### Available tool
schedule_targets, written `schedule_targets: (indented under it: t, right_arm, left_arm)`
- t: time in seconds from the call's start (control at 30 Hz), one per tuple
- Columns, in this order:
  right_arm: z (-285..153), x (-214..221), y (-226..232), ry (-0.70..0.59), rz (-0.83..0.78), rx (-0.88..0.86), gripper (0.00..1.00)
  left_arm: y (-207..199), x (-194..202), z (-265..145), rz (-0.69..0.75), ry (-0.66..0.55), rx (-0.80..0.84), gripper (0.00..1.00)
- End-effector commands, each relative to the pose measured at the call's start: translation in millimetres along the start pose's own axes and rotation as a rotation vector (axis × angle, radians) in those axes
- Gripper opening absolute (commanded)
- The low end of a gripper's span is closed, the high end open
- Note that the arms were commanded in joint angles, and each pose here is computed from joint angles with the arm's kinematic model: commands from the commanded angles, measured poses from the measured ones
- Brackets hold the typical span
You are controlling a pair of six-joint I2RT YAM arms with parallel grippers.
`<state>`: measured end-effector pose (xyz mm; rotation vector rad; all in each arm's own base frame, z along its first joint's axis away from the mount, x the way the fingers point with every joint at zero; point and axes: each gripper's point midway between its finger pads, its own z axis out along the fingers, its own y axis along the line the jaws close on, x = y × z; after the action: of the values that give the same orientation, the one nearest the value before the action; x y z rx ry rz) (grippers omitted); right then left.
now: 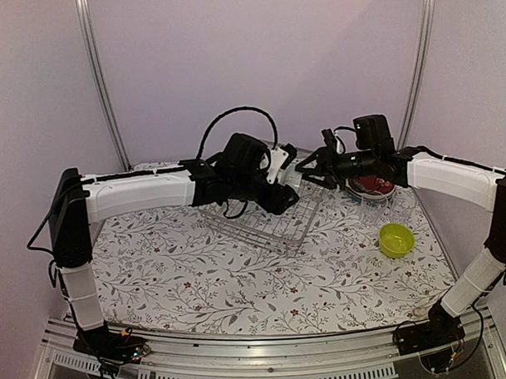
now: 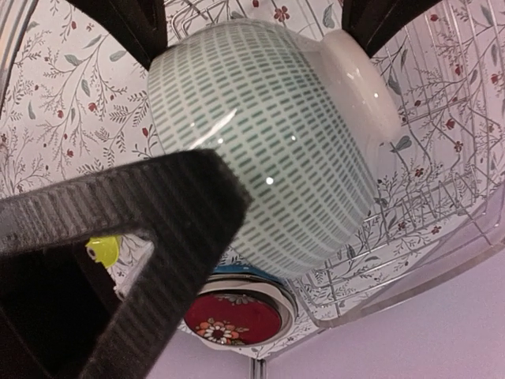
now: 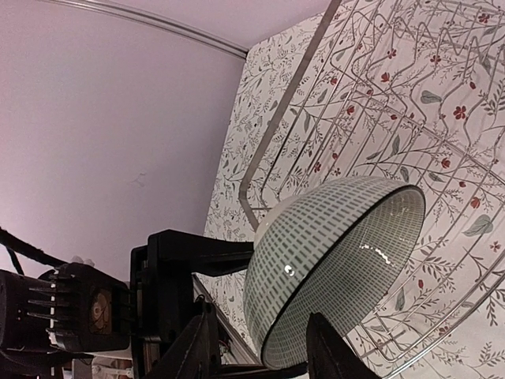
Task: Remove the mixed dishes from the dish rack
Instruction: Pass from the left arm to the right
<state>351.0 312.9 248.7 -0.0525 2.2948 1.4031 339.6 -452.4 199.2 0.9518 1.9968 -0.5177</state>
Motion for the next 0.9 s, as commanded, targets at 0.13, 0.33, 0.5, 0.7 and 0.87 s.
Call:
schedule_targets:
  t: [0.13,0.33,0.5,0.7,0.87]
  right_arm:
    - [11.8,-5.4,16.3,0.001,0.019,-0.088,0.28]
    - [16.7,-5.4,23.0,0.004,0.037,-0.136,0.14]
    - [19.1,-4.2,20.8,0.004,0.059,-0.141,0.0]
    - [11.2,-7.6,28.1,-0.014,0.047,-0.147,0.0]
    - [-3.4,-13.5,30.7,-0.033,0.034,-0.131,0.0]
  left_arm:
    - [-13.8,-44.8,-29.7,-0.007,-0.17,0.042,0.56]
    - [-14.1,-45.6,-31.6,-0.006,-0.184,0.041,0.56]
    - [-12.8,-47.2,-34.6,-0.01,-0.202,0.035,0.56]
    - [-9.4,-46.0,-40.7,-0.004,-0.204,0.016,0.88]
    - [-1.0,-47.1,-51.9,0.008,-0.215,-0.025,0.99]
